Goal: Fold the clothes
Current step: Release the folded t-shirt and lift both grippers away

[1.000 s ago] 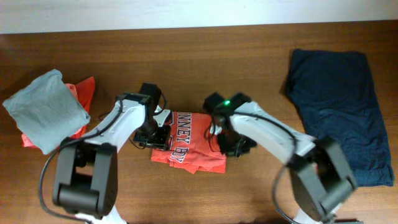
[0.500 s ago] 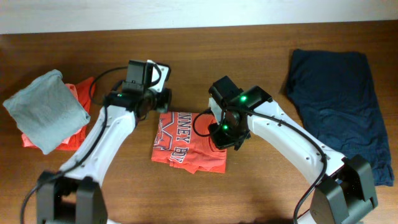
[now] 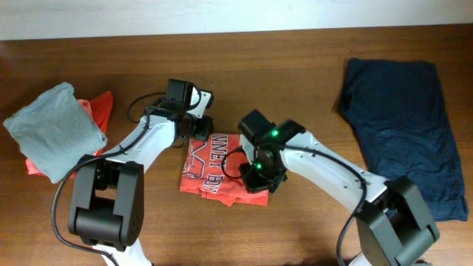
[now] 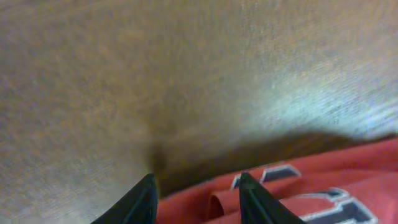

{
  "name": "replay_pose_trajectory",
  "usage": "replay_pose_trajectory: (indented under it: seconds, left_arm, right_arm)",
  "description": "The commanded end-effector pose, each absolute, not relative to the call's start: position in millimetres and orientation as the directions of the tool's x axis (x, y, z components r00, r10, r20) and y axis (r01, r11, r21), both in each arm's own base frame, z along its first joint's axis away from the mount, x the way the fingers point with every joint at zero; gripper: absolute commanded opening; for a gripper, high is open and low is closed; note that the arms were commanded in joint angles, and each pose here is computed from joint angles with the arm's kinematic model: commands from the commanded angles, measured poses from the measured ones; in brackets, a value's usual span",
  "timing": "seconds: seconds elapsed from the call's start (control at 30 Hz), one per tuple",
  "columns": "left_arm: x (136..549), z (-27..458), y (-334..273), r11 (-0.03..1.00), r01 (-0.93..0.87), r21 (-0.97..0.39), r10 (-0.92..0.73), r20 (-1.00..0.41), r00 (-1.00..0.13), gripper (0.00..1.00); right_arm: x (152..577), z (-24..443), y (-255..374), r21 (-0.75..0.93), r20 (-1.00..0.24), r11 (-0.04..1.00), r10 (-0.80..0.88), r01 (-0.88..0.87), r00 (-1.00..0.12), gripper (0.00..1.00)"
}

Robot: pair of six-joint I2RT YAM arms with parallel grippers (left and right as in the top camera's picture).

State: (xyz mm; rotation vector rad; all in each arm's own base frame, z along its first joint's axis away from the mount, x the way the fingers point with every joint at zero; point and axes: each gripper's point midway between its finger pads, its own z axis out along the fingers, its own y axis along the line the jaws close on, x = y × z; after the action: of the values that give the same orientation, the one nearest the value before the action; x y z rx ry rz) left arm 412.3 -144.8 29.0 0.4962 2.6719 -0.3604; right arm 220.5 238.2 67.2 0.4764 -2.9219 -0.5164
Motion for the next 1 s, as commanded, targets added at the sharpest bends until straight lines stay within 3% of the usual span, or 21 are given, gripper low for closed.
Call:
replay_pose_trajectory:
  seconds: [0.0, 0.37, 0.47, 0.67, 0.97]
  left_arm:
    - [397, 10, -143, 0.886, 0.425, -0.188, 0.342, -0.356, -0.87, 0.43]
    - [331, -10, -125, 0.903, 0.362, -0.231, 0.356, -0.066, -0.932, 0.43]
    - [309, -10, -118, 0.911, 0.34, -0.231, 0.357, 0.032, -0.934, 0.42]
    - [275, -7, -101, 0.929, 0.313, -0.198, 0.35, 0.19, -0.917, 0.23]
    - [263, -4, -99, 0.962, 0.207, -0.18, 0.249, 0.258, -0.933, 0.13]
  right_arm:
    - [208, 48, 233, 0.353, 0.12, 0.899, -0.317, -0.258, -0.941, 0.24]
    - [194, 16, 220, 0.338, 0.145, 0.907, -0.313, -0.251, -0.939, 0.31]
    - [201, 10, 210, 0.268, 0.126, 0.926, -0.306, -0.265, -0.944, 0.31]
    - [235, 4, 173, 0.089, 0.041, 0.966, -0.246, -0.241, -0.968, 0.31]
    - [293, 5, 133, 0.06, -0.104, 0.973, -0.217, -0.224, -0.97, 0.35]
